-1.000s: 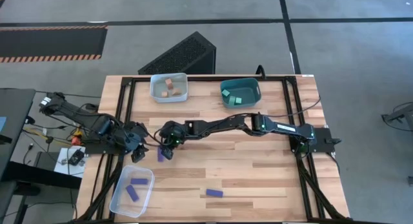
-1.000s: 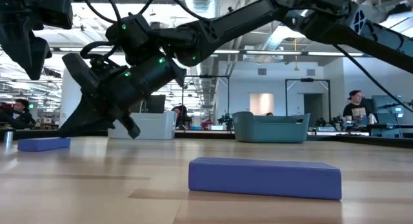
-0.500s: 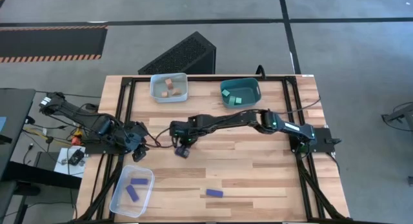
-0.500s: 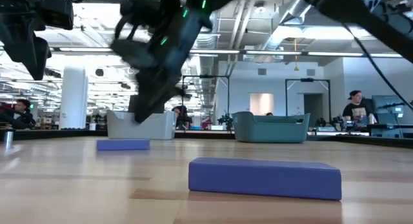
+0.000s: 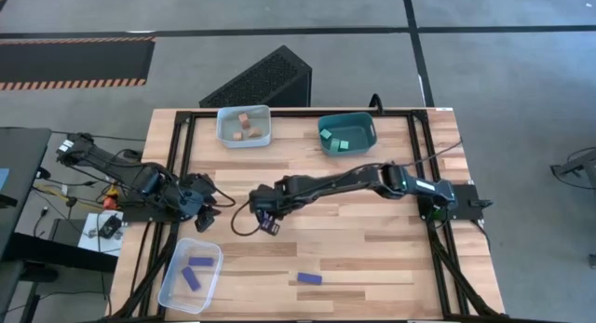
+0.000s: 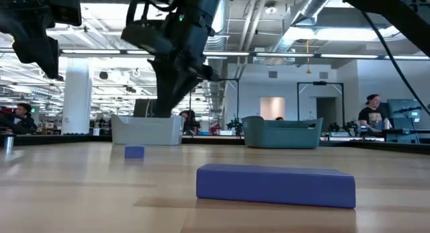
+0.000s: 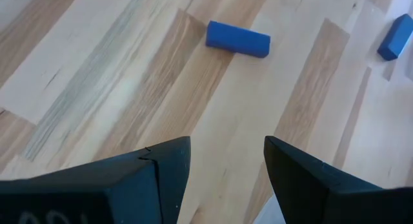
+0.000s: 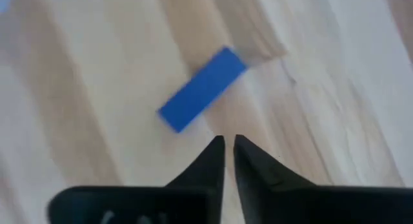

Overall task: Sort & place blocks by color
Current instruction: Put the top violet block into the transparent bin

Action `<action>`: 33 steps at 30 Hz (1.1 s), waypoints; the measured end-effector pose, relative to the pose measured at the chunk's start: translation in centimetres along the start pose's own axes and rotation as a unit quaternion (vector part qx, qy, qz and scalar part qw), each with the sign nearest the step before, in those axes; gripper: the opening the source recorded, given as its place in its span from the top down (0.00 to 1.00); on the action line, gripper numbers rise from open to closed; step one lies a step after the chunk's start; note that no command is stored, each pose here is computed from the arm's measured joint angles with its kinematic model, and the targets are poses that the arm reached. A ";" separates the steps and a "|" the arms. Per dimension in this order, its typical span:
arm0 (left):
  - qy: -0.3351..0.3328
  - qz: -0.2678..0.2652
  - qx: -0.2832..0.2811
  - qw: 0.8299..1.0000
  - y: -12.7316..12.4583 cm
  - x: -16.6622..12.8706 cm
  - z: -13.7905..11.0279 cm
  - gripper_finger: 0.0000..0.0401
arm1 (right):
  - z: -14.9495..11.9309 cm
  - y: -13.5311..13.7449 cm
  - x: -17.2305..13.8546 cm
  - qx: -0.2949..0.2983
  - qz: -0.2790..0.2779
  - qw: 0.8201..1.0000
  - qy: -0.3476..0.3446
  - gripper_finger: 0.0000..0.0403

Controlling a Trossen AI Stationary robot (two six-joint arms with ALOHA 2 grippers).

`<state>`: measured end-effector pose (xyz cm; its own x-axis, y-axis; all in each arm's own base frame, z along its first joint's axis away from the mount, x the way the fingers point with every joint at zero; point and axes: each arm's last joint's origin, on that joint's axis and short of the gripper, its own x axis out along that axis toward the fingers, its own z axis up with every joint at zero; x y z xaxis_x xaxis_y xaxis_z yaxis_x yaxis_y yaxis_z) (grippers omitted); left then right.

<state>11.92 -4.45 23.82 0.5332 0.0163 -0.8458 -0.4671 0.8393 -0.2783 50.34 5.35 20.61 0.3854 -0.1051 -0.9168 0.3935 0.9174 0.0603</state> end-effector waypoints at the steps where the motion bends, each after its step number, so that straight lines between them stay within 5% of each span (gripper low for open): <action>1: 0.000 0.000 0.002 1.000 0.0 0.0 0.0 0.54 | -0.2 0.1 0.3 0.005 -0.007 1.000 0.001 0.83; 12: 0.003 -0.001 0.090 0.996 0.0 0.0 0.0 0.54 | -0.4 2.2 0.0 0.147 -0.019 0.987 -0.067 0.42; 16: 0.010 0.004 0.111 0.994 0.1 0.0 -0.1 0.54 | -0.6 2.8 2.3 0.162 -0.020 0.983 -0.086 0.33; 28: 0.080 0.066 0.128 0.986 1.7 -0.4 -1.3 0.54 | -3.0 4.6 7.6 0.193 -0.050 0.977 -0.075 0.30; 33: 0.077 0.059 0.133 0.986 1.8 -0.5 -1.3 0.54 | -3.2 4.3 7.9 0.194 -0.067 0.976 -0.074 0.39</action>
<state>9.91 -3.70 23.16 0.3636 0.0571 -0.9298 -0.3070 0.9497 -0.0617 52.43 9.71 12.34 0.4134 -0.2943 -0.8616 0.7243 0.6798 0.1153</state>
